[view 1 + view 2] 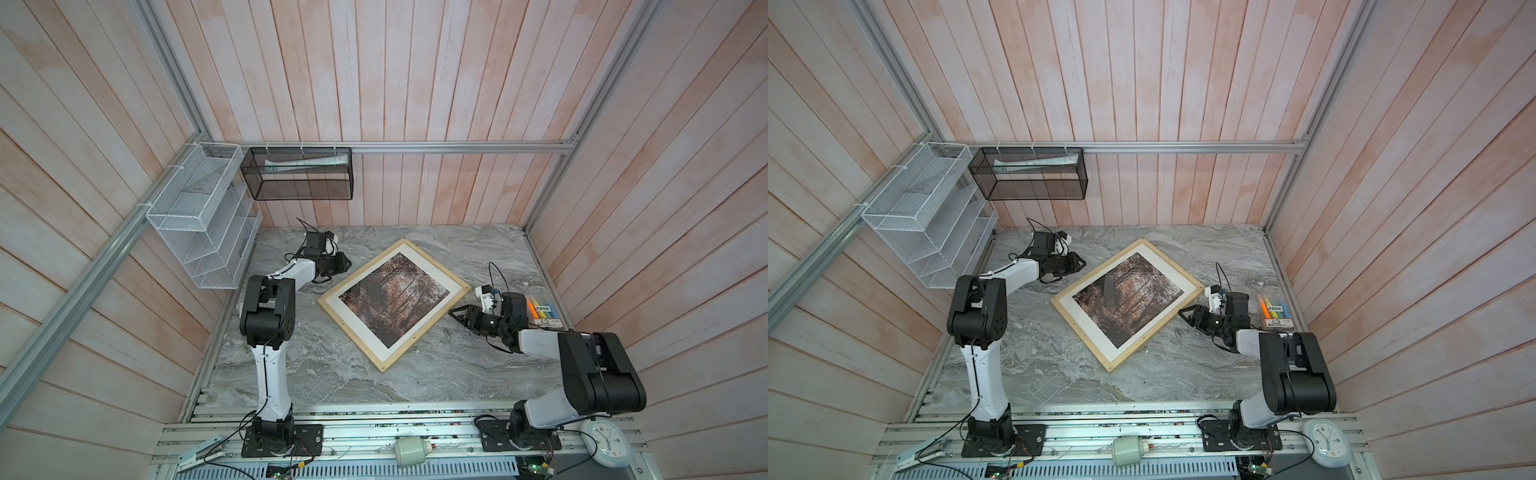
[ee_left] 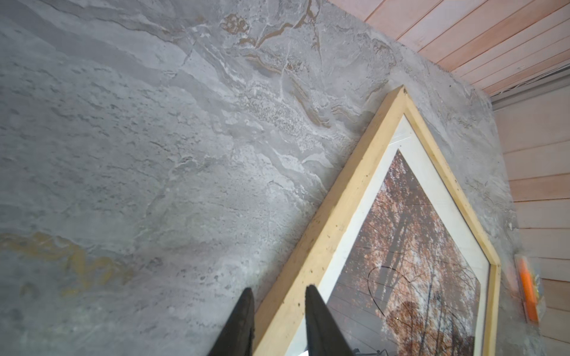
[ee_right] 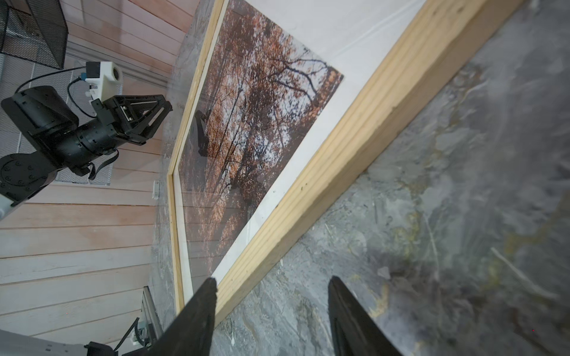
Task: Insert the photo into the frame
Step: 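Rotate the frame straight with both grippers pushing its opposite side edges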
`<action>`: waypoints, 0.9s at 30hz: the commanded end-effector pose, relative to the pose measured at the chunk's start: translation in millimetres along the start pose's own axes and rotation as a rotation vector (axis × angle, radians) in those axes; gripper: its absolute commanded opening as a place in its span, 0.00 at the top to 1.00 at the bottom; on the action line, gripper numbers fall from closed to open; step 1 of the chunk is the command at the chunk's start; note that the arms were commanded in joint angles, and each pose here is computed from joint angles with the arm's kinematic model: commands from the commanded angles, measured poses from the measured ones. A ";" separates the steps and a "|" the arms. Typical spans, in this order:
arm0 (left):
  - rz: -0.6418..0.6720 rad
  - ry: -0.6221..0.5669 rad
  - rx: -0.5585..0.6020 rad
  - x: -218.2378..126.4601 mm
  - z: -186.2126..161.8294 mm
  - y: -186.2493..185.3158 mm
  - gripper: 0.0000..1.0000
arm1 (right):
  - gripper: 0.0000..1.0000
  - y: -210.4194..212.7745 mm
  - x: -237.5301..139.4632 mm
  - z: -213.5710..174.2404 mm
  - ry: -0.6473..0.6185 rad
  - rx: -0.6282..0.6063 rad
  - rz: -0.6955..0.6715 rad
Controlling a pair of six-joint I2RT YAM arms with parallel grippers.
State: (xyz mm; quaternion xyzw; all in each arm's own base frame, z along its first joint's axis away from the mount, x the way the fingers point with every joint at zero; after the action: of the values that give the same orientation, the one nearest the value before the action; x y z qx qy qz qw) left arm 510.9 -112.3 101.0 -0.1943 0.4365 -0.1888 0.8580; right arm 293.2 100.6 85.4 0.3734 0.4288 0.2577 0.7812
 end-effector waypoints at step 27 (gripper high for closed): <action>-0.137 0.125 -0.086 14.5 -51.6 16.2 0.71 | 0.41 -12.9 55.8 17.0 0.037 0.016 0.042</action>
State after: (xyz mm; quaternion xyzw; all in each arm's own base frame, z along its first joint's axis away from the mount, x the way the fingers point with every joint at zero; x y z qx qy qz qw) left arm 500.3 -105.4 67.9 -0.2265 0.4583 -0.2236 0.8299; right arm 329.3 125.8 62.4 0.3861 0.4292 0.2866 0.7645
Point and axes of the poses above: each gripper's point midway between its finger pads, its own x axis out along the fingers, its own y axis along the line the jaws close on, z = x × y, the point moved 5 cm from there along -x, back along the fingers, and after that the axes turned 1 degree about x, right-handed, at the moved point
